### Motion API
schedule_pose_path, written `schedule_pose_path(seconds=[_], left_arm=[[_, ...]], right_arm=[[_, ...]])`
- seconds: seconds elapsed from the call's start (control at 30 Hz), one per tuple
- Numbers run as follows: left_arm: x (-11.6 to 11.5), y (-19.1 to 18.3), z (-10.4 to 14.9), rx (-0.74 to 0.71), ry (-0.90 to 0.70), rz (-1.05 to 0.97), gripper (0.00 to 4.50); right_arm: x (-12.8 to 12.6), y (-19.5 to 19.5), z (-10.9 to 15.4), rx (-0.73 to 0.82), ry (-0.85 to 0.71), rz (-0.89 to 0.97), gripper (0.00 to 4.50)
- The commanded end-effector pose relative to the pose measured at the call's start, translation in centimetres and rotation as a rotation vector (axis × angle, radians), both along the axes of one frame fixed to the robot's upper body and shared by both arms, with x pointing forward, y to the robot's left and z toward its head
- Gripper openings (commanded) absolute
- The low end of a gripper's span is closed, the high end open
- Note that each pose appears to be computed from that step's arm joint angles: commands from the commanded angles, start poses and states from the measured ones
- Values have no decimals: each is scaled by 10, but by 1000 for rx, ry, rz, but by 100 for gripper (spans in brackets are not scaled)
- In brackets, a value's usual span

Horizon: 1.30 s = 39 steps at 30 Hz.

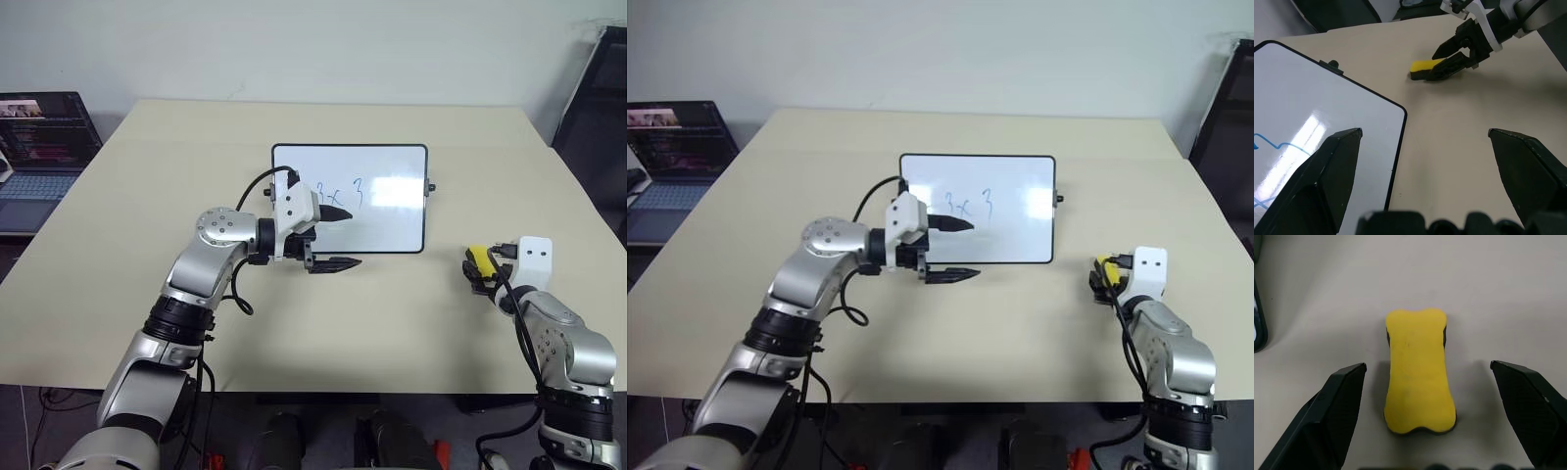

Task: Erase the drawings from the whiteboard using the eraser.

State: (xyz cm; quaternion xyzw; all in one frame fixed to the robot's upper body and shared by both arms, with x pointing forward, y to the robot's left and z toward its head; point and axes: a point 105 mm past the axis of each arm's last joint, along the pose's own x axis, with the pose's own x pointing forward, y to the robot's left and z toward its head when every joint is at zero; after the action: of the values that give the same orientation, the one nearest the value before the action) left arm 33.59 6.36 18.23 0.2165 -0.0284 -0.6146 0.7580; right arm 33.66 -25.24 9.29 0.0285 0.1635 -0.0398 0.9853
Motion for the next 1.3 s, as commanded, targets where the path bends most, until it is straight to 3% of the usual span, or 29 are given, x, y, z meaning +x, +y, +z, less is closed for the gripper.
schedule_pose_path(seconds=[0.03, 0.17, 0.27, 0.53, 0.83, 1.1, 1.3], left_arm=[[-4, -5, 14, -14, -57, -22, 450], [-4, -5, 13, -11, -55, -20, 450], [-5, -4, 12, -7, -54, -19, 450], [-4, 0, 8, -5, -45, -6, 450], [9, 15, 2, -55, -5, 217, 450], [4, 29, -12, -76, 43, 441, 450], [10, 34, -3, -92, 49, 521, 450]], right_arm=[[5, -5, 13, -17, -55, -14, 447], [9, -6, 13, -21, -52, -18, 447], [9, -6, 11, -21, -45, -18, 387], [8, -4, 8, -19, -30, -15, 114], [-2, 5, 17, -43, -53, 36, 107], [-19, 67, 49, -116, -144, 280, 107], [-9, 108, 87, -190, -256, 433, 107]])
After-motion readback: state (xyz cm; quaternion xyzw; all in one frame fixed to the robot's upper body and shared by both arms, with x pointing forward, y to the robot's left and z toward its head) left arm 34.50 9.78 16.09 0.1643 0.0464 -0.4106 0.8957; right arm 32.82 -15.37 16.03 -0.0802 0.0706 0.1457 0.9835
